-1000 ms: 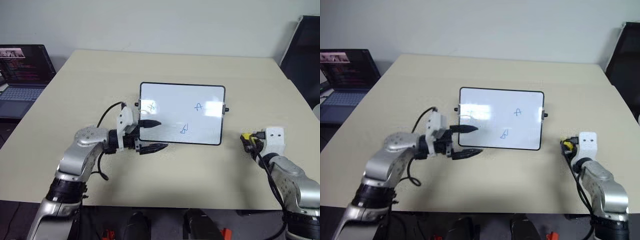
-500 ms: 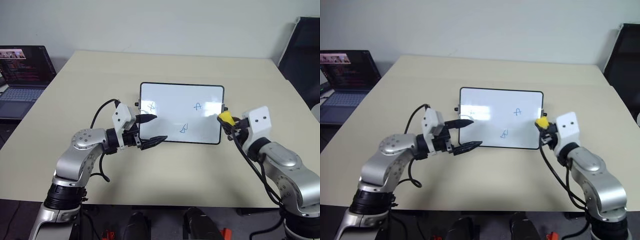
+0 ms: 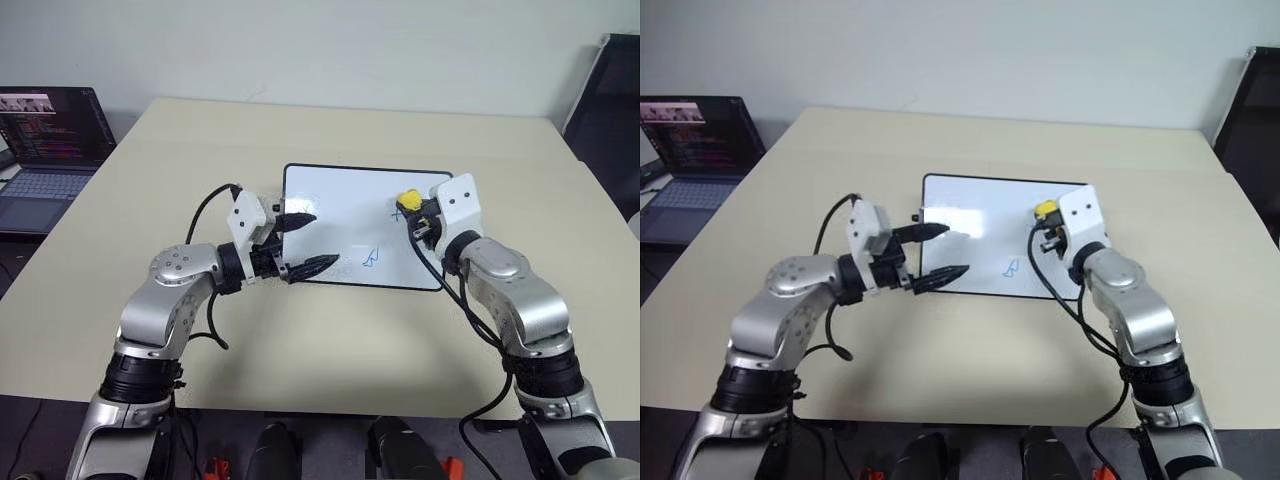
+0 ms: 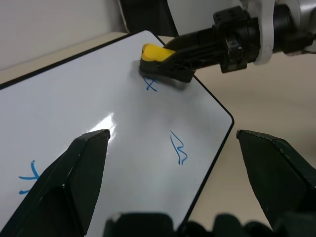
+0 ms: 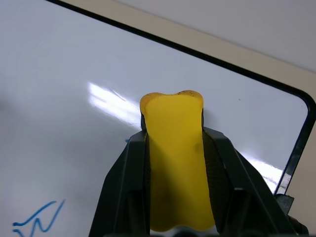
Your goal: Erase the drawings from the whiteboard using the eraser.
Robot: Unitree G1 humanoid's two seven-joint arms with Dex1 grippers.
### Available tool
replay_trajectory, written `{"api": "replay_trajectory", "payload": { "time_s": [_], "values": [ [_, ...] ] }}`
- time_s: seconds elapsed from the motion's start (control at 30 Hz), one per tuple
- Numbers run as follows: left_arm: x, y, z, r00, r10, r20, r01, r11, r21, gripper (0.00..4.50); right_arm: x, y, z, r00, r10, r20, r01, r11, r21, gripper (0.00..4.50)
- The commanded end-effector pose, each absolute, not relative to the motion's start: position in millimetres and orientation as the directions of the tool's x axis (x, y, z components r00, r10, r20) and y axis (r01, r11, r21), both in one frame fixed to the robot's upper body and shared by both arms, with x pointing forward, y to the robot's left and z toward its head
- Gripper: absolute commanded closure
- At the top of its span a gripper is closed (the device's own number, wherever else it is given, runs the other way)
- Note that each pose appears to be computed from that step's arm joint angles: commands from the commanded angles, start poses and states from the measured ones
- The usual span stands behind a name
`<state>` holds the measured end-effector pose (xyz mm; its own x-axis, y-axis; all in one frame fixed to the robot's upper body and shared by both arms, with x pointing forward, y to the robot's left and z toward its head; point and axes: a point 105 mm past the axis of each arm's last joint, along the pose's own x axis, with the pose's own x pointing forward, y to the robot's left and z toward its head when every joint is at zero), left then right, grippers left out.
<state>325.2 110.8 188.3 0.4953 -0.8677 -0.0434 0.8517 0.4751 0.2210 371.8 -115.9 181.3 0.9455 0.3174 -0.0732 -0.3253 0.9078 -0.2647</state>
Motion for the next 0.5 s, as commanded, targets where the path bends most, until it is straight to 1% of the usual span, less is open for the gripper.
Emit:
{"api": "replay_trajectory", "payload": {
  "time_s": [0.03,0.13,0.23,0.3,0.4,0.5],
  "values": [
    [328,109,199,0.498,-0.867,-0.011,0.838,0.478,0.263,0.0,367,-109,172,0.929,0.357,-0.099,-0.37,0.873,-0.319,3.38],
    [331,112,199,0.512,-0.859,-0.01,0.829,0.491,0.267,0.0,353,-101,147,0.884,0.417,-0.21,-0.467,0.812,-0.35,3.38],
    [335,117,196,0.534,-0.845,-0.023,0.817,0.508,0.274,0.0,348,-102,142,0.874,0.424,-0.236,-0.484,0.786,-0.383,3.38],
    [337,121,195,0.541,-0.84,-0.033,0.813,0.513,0.275,0.0,352,-106,148,0.894,0.395,-0.211,-0.448,0.8,-0.399,3.38],
    [338,124,195,0.545,-0.838,-0.039,0.81,0.514,0.282,0.0,368,-125,168,0.951,0.286,-0.122,-0.309,0.838,-0.45,3.38],
    [338,125,195,0.546,-0.837,-0.04,0.81,0.514,0.282,0.0,375,-134,179,0.97,0.233,-0.068,-0.238,0.859,-0.454,3.38]
  ]
}}
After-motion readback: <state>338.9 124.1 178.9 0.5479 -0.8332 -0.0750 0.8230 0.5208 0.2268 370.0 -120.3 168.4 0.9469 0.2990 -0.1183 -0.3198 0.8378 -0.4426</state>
